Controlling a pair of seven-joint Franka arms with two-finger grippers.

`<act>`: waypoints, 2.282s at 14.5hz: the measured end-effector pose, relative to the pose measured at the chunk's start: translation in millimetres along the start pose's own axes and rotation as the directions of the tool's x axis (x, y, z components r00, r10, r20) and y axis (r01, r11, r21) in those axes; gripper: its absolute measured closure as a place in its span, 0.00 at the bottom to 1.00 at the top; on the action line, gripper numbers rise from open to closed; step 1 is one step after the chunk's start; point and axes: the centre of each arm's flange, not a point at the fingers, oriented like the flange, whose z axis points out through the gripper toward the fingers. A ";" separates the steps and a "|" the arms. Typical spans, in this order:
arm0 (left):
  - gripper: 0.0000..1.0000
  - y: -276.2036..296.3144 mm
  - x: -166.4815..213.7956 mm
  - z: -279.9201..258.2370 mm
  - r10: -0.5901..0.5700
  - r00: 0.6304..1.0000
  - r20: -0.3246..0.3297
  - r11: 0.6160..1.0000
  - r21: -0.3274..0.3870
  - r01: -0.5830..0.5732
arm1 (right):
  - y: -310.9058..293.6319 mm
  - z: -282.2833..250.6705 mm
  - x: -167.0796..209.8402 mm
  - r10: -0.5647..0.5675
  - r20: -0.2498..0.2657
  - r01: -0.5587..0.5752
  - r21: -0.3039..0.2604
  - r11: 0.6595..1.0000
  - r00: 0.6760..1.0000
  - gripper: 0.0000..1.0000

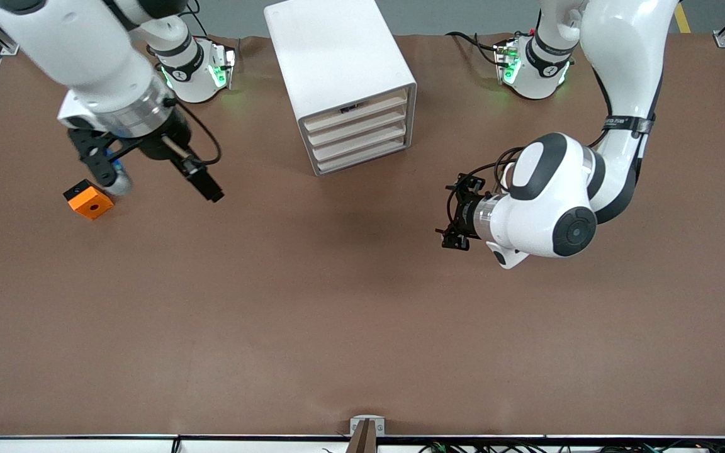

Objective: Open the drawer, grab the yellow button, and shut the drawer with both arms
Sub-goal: 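Move the left gripper to the drawer while the right gripper approaches the cabinet, then grasp the drawer front with the left gripper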

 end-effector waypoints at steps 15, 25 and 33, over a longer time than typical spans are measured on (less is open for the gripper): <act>0.00 -20.7 36.4 92.1 -0.037 0.995 -0.092 0.854 0.514 0.080 | -22.8 38.5 -60.3 0.082 0.004 -0.082 -0.057 0.995 0.997 0.00; 0.00 -23.0 2.6 107.1 -0.074 0.992 0.103 0.817 0.577 0.001 | -30.3 58.3 -77.5 0.103 0.083 -0.096 -0.084 0.992 0.991 0.00; 0.00 -8.8 -5.0 148.2 -0.243 0.946 0.214 0.732 0.681 0.034 | -34.1 72.0 -82.7 0.154 0.075 -0.145 -0.110 0.983 0.985 0.00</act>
